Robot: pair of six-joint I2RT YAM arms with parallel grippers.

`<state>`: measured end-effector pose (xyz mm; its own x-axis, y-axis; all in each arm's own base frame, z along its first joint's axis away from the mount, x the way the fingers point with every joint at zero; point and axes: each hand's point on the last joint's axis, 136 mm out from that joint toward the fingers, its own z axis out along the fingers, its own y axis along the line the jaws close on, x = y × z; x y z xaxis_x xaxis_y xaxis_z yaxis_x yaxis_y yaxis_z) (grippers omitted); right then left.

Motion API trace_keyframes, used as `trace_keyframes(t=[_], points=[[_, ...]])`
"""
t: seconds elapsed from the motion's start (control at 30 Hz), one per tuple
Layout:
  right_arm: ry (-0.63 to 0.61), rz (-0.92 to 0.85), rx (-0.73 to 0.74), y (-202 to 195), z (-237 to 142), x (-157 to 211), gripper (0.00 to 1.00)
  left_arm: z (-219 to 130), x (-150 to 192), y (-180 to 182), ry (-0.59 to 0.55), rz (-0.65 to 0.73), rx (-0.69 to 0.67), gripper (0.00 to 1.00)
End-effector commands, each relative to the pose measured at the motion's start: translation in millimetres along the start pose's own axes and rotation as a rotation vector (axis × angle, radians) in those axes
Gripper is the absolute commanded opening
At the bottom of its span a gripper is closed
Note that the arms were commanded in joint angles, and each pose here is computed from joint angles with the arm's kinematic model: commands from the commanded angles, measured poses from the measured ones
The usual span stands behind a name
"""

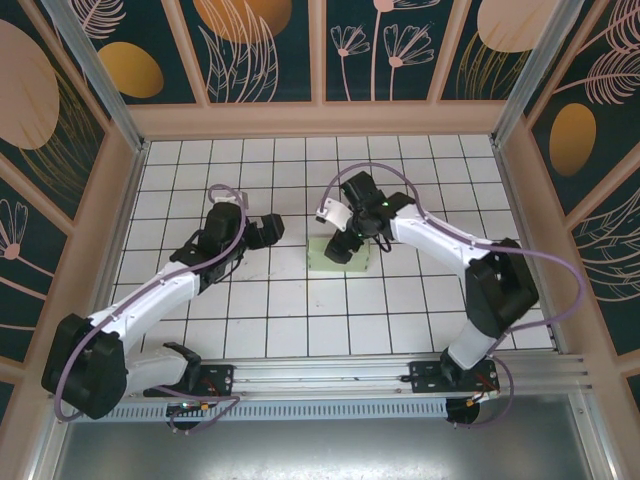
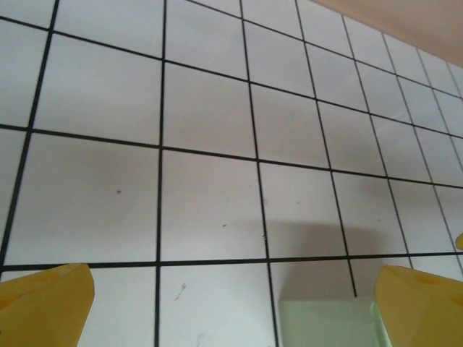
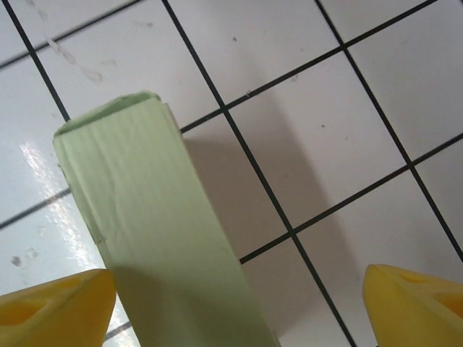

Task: Fold the paper box

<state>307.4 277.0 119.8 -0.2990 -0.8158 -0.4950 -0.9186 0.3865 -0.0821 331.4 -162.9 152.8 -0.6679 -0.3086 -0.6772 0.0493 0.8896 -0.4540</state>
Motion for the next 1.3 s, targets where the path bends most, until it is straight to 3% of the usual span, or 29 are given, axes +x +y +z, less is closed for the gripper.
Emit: trace_keyframes(t=[0.0,0.47,0.67,0.9,1.03,1.27], points=[[0.123,-0.092,-0.031,0.6,3.6,16.2,0.84,-3.5,6.6,13.9,0.007,0.020,-0.044,0.99],[0.172,-0.129,-0.075,4.8,3.6,16.5,0.54,-4.3,4.5,16.1,0.001,0.034,-0.057,0.99],[0.146,-0.138,0.000,-3.4,-7.6,5.8,0.51,-5.7,1.8,15.9,-0.007,0.033,-0.058,0.99],[0.105,-0.184,0.278,-39.3,-9.7,-15.9,0.46,-2.6,-1.2,27.5,-0.014,-0.010,-0.084,0.99],[0.052,-0.256,0.398,-44.1,-6.9,-37.7,0.47,-1.5,-1.1,35.9,-0.009,-0.037,-0.091,0.99],[0.093,-0.366,0.662,-70.2,14.2,-40.7,0.47,2.9,4.7,50.6,0.007,-0.114,-0.079,0.99]])
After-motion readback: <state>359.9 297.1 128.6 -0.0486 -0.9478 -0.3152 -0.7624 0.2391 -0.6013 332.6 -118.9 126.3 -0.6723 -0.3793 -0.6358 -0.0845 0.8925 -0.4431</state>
